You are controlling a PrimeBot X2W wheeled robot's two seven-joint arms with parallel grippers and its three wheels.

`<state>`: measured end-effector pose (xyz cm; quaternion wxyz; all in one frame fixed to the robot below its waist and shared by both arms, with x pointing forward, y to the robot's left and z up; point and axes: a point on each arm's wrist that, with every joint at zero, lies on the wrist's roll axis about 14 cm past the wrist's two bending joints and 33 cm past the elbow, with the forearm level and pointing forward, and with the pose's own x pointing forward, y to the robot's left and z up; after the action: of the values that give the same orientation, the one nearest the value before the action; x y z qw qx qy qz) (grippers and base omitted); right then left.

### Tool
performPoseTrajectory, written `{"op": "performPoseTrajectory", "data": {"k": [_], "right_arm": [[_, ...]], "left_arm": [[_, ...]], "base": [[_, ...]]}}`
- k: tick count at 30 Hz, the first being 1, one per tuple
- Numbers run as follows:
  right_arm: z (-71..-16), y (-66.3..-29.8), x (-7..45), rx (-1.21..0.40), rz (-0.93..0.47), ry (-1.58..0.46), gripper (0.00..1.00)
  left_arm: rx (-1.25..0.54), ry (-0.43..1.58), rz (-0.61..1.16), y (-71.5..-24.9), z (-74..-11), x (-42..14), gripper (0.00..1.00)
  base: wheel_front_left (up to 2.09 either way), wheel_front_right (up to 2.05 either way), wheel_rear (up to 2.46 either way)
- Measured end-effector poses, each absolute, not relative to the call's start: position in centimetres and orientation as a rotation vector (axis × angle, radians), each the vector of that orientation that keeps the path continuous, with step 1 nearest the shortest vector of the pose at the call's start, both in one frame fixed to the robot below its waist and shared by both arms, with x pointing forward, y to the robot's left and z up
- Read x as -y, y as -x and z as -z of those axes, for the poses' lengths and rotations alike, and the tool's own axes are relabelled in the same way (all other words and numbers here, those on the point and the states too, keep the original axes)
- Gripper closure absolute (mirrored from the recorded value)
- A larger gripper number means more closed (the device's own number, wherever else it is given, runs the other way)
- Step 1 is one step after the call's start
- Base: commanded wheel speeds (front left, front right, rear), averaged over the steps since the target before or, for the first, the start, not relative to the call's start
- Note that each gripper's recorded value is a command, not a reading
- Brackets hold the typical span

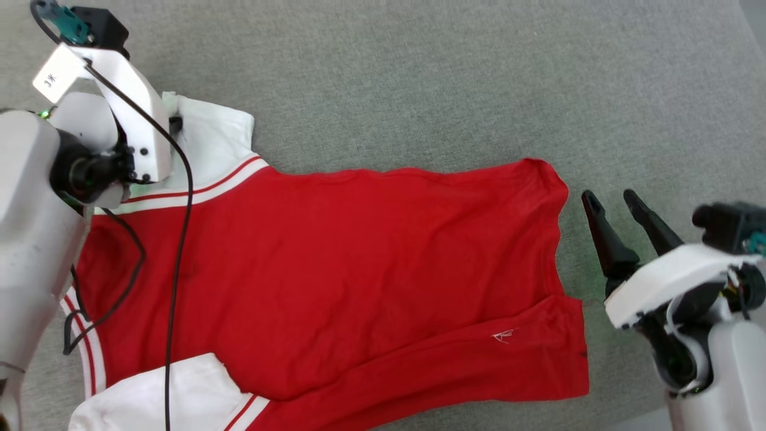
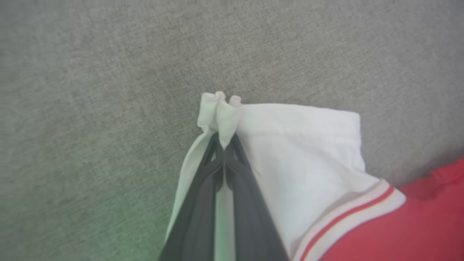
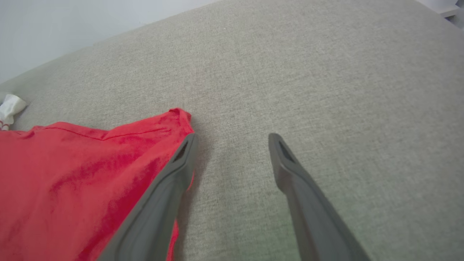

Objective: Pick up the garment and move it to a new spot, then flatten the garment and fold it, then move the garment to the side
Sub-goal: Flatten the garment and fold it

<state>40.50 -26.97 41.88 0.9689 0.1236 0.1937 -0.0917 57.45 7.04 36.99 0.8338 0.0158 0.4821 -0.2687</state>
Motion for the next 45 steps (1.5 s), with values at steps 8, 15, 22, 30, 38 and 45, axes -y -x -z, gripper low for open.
{"op": "performPoseTrajectory", "data": {"k": [8, 15, 22, 30, 38, 45], "right_arm": [[-41.1, -43.9, 25.4, -0.58, 0.024, -0.171, 0.0], [-38.7, -45.4, 23.0, -0.87, -0.128, -0.043, 0.0], [-36.3, -44.6, 22.7, -1.146, -0.167, 0.035, 0.95], [-38.1, -46.9, 22.2, -1.035, -0.165, 0.023, 1.0], [-44.4, -48.5, 21.8, -0.749, -0.149, -0.006, 1.0], [-44.2, -44.7, 20.9, -0.721, -0.157, -0.05, 1.0]], "left_arm": [[-0.849, 0.003, 0.535, -58.3, -40.9, -8.3, 1.0], [-0.736, 0.005, 0.534, -58.2, -43.8, -9.5, 1.0], [-0.685, 0.013, 0.525, -57.7, -44.6, -10.6, 1.0], [-0.633, 0.042, 0.502, -56.9, -45.3, -11.6, 1.0], [-0.52, 0.138, 0.423, -54.1, -47.8, -14.3, 1.0], [-0.511, 0.195, 0.356, -48.2, -46.7, -16.2, 1.0]], "base": [[0.0, 0.0, 0.0], [0.0, 0.0, 0.0], [0.0, 0.0, 0.0], [0.0, 0.0, 0.0], [0.0, 0.0, 0.0], [0.0, 0.0, 0.0]]}}
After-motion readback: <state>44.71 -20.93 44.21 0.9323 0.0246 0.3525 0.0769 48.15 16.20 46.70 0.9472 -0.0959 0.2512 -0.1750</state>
